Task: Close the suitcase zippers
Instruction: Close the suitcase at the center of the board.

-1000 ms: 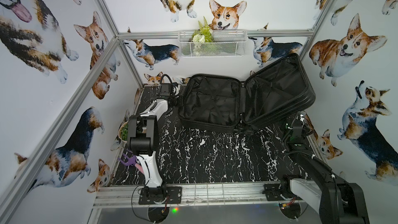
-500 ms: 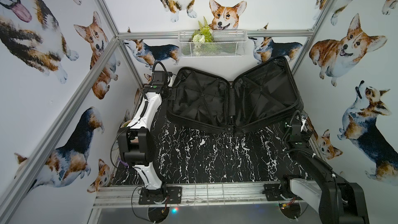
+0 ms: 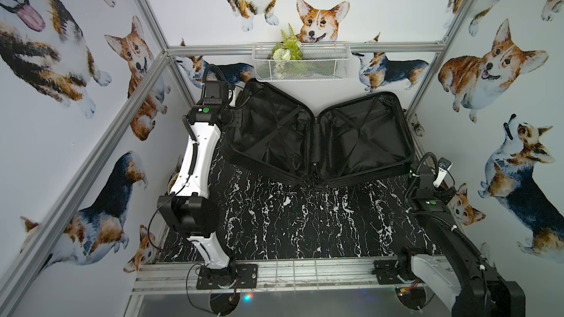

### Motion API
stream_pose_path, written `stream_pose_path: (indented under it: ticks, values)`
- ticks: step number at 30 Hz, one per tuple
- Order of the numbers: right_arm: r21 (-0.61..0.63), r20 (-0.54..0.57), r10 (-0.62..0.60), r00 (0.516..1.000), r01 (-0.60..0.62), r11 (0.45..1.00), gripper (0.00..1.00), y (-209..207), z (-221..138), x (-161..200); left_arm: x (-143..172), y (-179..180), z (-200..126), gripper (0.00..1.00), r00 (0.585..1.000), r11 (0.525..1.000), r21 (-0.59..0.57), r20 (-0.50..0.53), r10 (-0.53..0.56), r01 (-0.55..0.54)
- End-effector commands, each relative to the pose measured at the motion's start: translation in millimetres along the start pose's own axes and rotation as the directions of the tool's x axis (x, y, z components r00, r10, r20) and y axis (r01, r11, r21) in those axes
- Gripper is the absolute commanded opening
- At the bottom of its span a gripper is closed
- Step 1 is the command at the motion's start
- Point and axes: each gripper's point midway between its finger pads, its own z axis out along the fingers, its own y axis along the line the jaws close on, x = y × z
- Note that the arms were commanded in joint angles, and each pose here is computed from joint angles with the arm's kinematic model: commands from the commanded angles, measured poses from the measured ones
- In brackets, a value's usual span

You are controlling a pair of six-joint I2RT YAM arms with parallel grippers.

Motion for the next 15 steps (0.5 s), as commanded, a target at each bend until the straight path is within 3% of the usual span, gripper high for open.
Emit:
stream_pose_path:
  ticks: [1,6,10,15]
  values:
    - [0.051,0.035,0.023,0.999,-0.025,0.998,1.00,-15.1,-6.8,-13.8,-40.3,2.0,-27.9,0.00,0.986,0.999,0.013,0.159,-0.047,0.046]
    - [0.031,0.062,0.039,0.997,-0.041,0.999,1.00,-14.8,-10.4,-29.8,-55.1,5.1,-49.6,0.00,0.975,0.998,0.005,0.216,-0.058,0.059]
    - [-0.178,0.055,0.037,0.998,-0.026,0.984,1.00,21.1,-15.2,-44.0,-62.4,5.3,-65.4,0.00,0.968,0.998,0.011,0.242,-0.058,0.057]
    - [-0.405,-0.049,-0.022,0.999,0.000,0.914,1.00,62.5,-19.3,-54.0,-74.0,3.8,-100.1,0.00,0.958,0.999,0.030,0.283,-0.046,0.039]
